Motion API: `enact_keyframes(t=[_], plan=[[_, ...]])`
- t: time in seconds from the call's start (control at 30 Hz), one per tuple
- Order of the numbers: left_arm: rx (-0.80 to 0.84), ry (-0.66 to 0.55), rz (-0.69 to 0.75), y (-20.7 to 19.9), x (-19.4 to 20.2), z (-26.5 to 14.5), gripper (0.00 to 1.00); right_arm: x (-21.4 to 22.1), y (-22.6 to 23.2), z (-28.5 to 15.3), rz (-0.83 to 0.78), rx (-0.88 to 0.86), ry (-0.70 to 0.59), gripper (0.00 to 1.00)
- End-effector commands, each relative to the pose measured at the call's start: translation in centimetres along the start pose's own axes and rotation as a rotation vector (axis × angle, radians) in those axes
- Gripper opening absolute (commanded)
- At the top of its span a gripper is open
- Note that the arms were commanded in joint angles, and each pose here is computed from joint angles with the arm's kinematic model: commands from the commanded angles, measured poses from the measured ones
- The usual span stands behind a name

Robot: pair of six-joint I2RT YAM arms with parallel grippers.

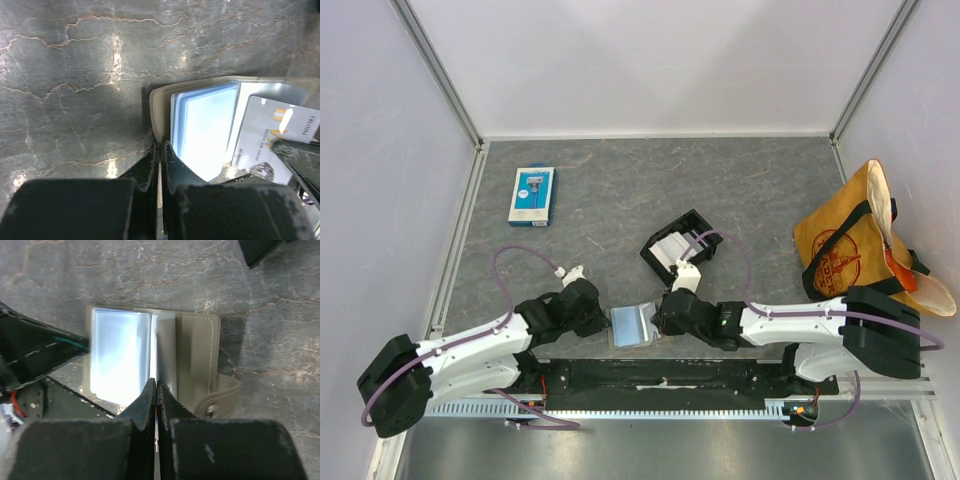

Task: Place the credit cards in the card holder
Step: Open the card holder at the center of the board.

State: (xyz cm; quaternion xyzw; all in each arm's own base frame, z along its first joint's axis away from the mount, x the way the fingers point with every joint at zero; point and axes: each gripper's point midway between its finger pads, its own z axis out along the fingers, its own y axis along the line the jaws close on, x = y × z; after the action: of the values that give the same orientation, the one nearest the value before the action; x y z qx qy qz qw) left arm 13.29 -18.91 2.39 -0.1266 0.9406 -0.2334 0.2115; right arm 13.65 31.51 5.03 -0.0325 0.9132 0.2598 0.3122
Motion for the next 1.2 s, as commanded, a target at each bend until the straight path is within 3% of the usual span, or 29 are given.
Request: enact_keyframes(t=[0.0,0.3,0.8,1.17], plan=[[-0.007,-0.022,-0.024,0.2,-0.1,1.0,0.02,-1.2,3.3,-0.8,0.14,-0.227,-0.004,0.0],[-0.017,-0.019,-0.012,0.7,0.1,1.6,0.02,-1.4,2.7,-0.4,0.224,-0.299,0.012,0.0],[-0.025,-0.015,-0.003,0.7,0.1,1.7,0.02,-1.7,-0.1,0.0,0.234,-0.221,-0.018,0.0],[-0.022,-0.011,0.007,0.7,0.1,1.6,0.02,-0.2,-0.8,1.1,0.222,-0.187,0.033,0.0]])
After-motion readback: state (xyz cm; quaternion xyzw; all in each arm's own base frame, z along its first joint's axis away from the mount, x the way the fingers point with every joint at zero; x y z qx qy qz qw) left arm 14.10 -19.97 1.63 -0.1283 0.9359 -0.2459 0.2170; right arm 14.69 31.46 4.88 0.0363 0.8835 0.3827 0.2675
